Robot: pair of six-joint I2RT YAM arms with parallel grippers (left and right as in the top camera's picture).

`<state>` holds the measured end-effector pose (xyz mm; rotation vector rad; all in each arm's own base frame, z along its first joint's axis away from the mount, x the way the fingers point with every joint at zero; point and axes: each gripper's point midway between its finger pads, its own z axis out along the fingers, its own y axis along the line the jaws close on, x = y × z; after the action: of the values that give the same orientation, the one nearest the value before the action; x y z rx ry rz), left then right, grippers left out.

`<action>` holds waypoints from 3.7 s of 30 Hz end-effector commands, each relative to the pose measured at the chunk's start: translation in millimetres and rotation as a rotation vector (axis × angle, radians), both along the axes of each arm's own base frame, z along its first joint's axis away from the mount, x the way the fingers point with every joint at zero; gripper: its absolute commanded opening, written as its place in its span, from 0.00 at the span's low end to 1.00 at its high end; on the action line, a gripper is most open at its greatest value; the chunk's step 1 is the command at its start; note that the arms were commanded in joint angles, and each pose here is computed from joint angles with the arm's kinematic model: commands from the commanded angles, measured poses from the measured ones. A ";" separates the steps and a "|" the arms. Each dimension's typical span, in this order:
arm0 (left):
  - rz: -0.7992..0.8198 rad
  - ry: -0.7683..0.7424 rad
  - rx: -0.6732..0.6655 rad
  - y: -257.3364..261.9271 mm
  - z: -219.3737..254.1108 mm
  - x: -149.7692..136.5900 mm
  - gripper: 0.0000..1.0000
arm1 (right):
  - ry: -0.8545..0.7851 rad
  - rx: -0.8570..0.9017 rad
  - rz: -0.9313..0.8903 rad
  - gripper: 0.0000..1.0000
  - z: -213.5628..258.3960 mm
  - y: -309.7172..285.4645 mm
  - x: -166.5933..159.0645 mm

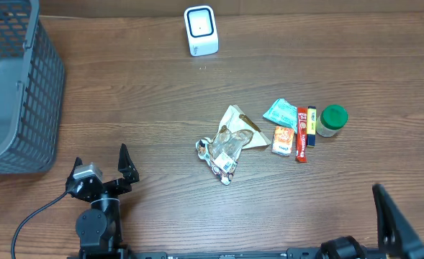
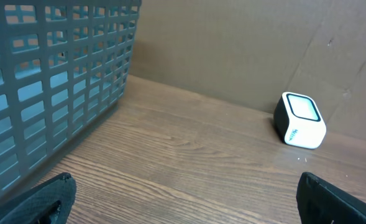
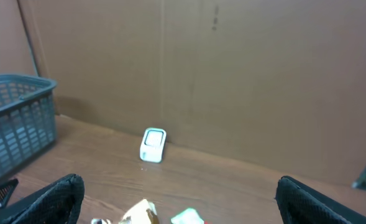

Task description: Scan the item barcode

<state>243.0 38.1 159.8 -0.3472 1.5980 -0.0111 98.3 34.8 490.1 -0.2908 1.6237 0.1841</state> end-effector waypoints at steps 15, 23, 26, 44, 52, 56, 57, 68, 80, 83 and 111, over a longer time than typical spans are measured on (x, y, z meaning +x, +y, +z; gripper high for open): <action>-0.015 -0.002 0.018 -2.9 0.4 0.2 1.00 | -0.069 0.019 0.031 1.00 -94.0 8.5 4.3; -0.015 -0.002 0.018 -2.9 0.4 0.2 1.00 | -0.344 0.047 0.118 1.00 -106.0 29.8 27.1; -0.015 -0.002 0.018 -2.9 0.4 0.2 1.00 | -0.395 0.050 0.150 1.00 -103.7 36.0 33.7; -0.015 -0.002 0.018 -2.9 0.4 0.2 1.00 | -0.628 0.201 0.198 1.00 -95.6 40.4 50.4; -0.015 -0.002 0.018 -2.9 0.4 0.2 1.00 | -0.555 0.322 0.230 1.00 -142.4 44.3 76.6; -0.015 -0.002 0.018 -2.9 0.4 0.2 1.00 | -0.574 0.327 0.233 1.00 -159.2 45.0 81.7; -0.015 -0.002 0.018 -2.9 0.4 0.2 1.00 | -0.574 0.327 0.234 1.00 -163.0 45.3 82.9; -0.015 -0.002 0.018 -2.9 0.4 0.2 1.00 | -0.396 0.322 0.211 1.00 -214.4 49.1 107.8; -0.015 -0.002 0.018 -2.9 0.4 0.2 1.00 | -0.085 0.301 0.130 1.00 -287.1 46.6 130.8; -0.015 -0.002 0.018 -2.9 0.4 0.2 1.00 | -0.063 0.281 0.099 1.00 -294.9 42.5 133.4; -0.015 -0.002 0.018 -2.9 0.3 0.2 1.00 | -0.013 0.186 0.086 1.00 -314.7 41.7 134.6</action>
<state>243.1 37.5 159.7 -0.3447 1.5990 -0.0138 232.0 78.4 177.4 -0.2209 1.5736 0.4102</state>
